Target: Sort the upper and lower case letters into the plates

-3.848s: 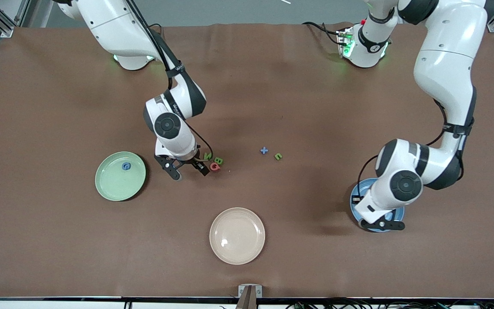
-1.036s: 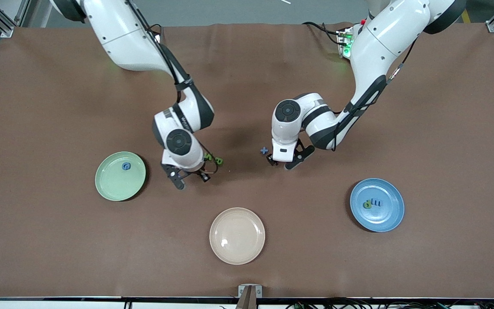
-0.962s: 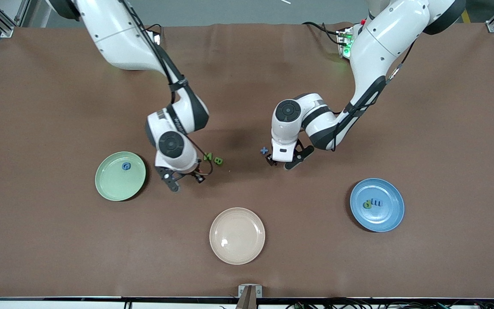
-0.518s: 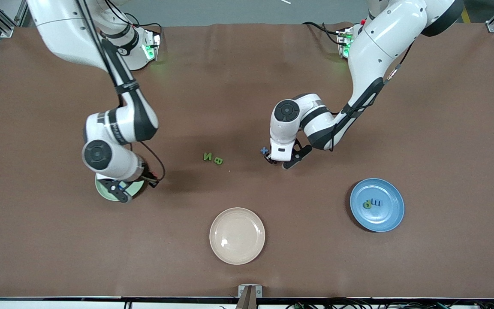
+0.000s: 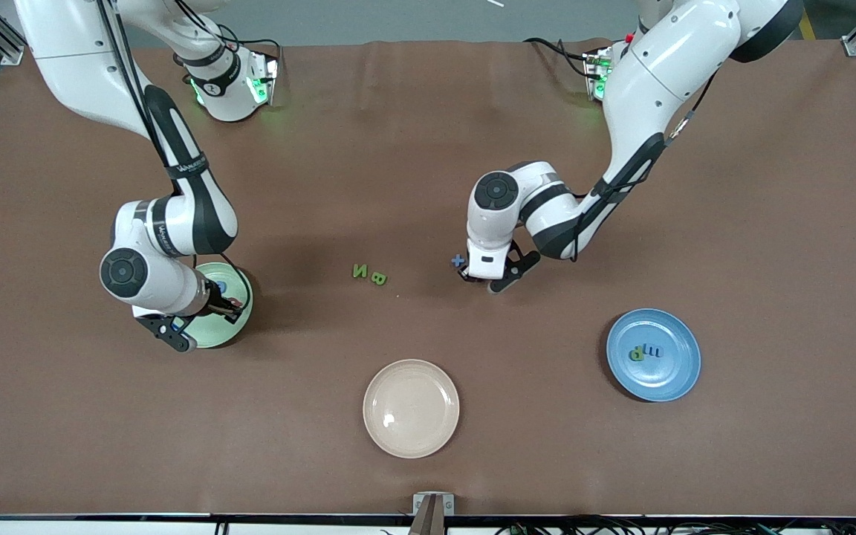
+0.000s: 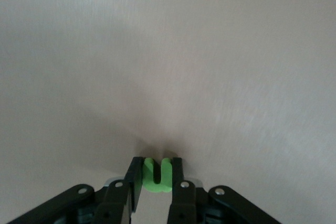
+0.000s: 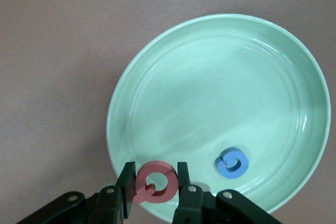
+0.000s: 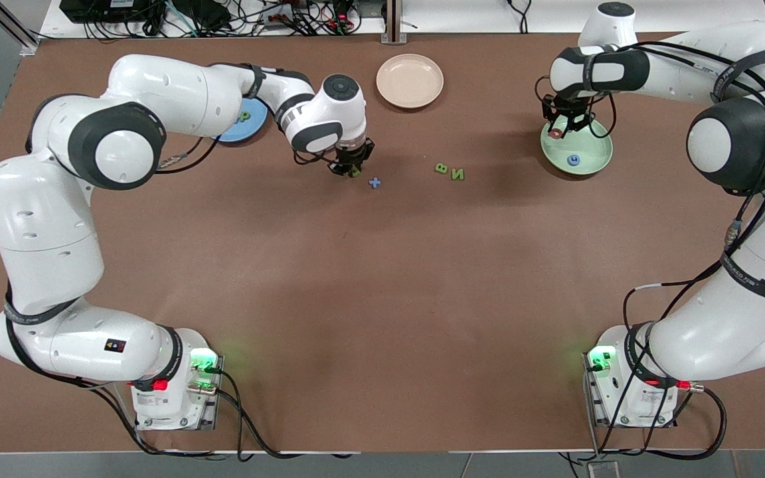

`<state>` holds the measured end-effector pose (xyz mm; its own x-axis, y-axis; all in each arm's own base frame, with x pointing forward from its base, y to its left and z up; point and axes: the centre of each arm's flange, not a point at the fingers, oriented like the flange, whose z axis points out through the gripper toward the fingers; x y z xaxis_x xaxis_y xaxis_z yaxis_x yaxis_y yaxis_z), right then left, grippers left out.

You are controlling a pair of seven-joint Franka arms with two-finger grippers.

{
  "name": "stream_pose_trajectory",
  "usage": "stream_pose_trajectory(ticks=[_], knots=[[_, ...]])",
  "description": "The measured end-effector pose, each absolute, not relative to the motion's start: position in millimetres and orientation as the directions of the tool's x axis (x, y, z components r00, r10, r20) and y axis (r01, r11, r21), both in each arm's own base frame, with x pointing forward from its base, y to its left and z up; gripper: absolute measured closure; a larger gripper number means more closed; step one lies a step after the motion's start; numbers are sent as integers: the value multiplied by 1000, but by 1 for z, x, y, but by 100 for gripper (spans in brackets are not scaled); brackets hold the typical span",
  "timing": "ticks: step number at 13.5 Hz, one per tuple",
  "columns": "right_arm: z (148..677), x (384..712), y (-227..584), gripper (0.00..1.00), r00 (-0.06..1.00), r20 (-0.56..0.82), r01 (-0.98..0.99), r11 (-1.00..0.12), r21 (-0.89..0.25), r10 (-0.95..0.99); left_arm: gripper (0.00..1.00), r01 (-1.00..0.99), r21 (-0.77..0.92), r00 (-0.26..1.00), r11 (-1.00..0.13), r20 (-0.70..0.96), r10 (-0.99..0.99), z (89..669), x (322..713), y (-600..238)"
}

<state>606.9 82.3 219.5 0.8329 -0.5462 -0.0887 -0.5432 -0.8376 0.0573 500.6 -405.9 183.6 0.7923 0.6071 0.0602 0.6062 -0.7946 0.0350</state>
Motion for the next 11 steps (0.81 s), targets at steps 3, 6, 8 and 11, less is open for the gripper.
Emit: stream_pose_trajectory(ticks=[3,6,8,11], knots=[[200,593,66,64,844,-79,-529,-847,50,-531,74,570,3,817,-822,108,567,209,547,-363],[188,583,61,64,844,-78,-528,-848,51,-531,74,540,-15,833,-842,156,531,242,591,-298],[185,580,63,64,845,-84,-526,-849,54,-528,74,474,-38,871,-880,169,461,254,614,-250],[184,578,64,64,845,-87,-524,-850,55,-527,74,351,-82,929,-933,151,337,252,640,-170]])
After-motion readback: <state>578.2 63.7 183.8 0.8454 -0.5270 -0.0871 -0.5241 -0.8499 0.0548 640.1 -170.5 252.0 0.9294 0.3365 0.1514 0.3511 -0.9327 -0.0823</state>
